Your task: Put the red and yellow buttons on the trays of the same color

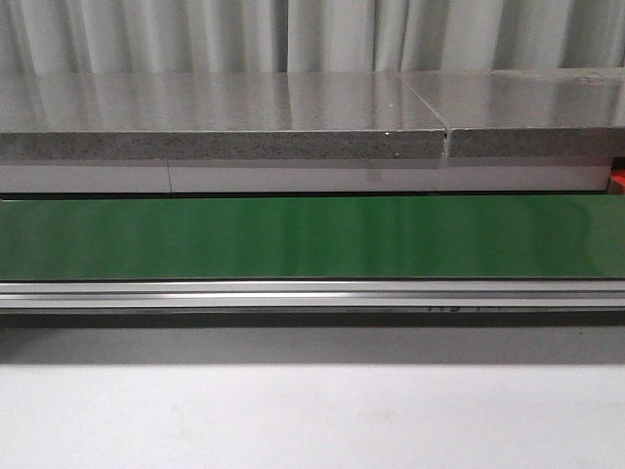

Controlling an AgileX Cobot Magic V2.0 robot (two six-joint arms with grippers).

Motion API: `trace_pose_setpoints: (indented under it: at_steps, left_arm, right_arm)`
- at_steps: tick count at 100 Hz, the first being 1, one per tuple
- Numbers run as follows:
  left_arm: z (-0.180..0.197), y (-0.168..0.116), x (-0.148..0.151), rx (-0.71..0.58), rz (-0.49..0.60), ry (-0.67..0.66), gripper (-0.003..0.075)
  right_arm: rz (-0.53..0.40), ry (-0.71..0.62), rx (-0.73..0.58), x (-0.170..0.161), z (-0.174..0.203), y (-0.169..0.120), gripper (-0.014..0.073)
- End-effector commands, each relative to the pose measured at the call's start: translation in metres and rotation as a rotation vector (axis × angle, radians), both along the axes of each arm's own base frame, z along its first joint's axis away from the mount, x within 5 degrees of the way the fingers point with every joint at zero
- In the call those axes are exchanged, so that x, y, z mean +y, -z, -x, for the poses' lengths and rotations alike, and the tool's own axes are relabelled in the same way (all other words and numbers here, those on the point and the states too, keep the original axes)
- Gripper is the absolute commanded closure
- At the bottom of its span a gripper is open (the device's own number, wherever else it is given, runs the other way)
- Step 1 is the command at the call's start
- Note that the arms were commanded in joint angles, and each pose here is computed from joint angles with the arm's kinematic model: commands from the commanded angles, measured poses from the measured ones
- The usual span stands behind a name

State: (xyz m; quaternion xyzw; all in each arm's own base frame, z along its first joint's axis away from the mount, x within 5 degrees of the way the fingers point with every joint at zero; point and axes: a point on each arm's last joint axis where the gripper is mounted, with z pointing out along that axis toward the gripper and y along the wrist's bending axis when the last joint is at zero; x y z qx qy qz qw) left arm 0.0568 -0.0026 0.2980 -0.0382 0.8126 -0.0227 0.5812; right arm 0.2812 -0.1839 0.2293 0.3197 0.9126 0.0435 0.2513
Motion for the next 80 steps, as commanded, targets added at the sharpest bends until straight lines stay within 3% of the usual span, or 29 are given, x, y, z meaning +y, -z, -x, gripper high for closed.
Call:
trace_pose_setpoints:
  at_steps: [1,25,46,60,80]
  left_arm:
    - [-0.002,-0.014,0.0,-0.087,0.021,-0.003,0.0739]
    - [-0.002,-0.014,0.0,-0.087,0.021,-0.003,0.0739]
    - [-0.002,-0.014,0.0,-0.087,0.021,-0.003,0.0739]
    - [-0.002,-0.014,0.0,-0.087,0.021,-0.003,0.0739]
    - [-0.002,-0.014,0.0,-0.087,0.021,-0.003,0.0739]
  right_arm:
    - [0.103,-0.005,-0.16,0.009,0.003,-0.049,-0.0016]
    - [0.272,-0.202,-0.387,0.071,0.015,-0.12,-0.0016]
    - [0.383,-0.425,-0.536,0.129,0.031,-0.155,-0.0016]
    - [0.411,-0.527,-0.603,0.157,0.044,-0.159,-0.0016]
    - [0.399,-0.609,-0.652,0.185,0.069,-0.143,-0.0004]
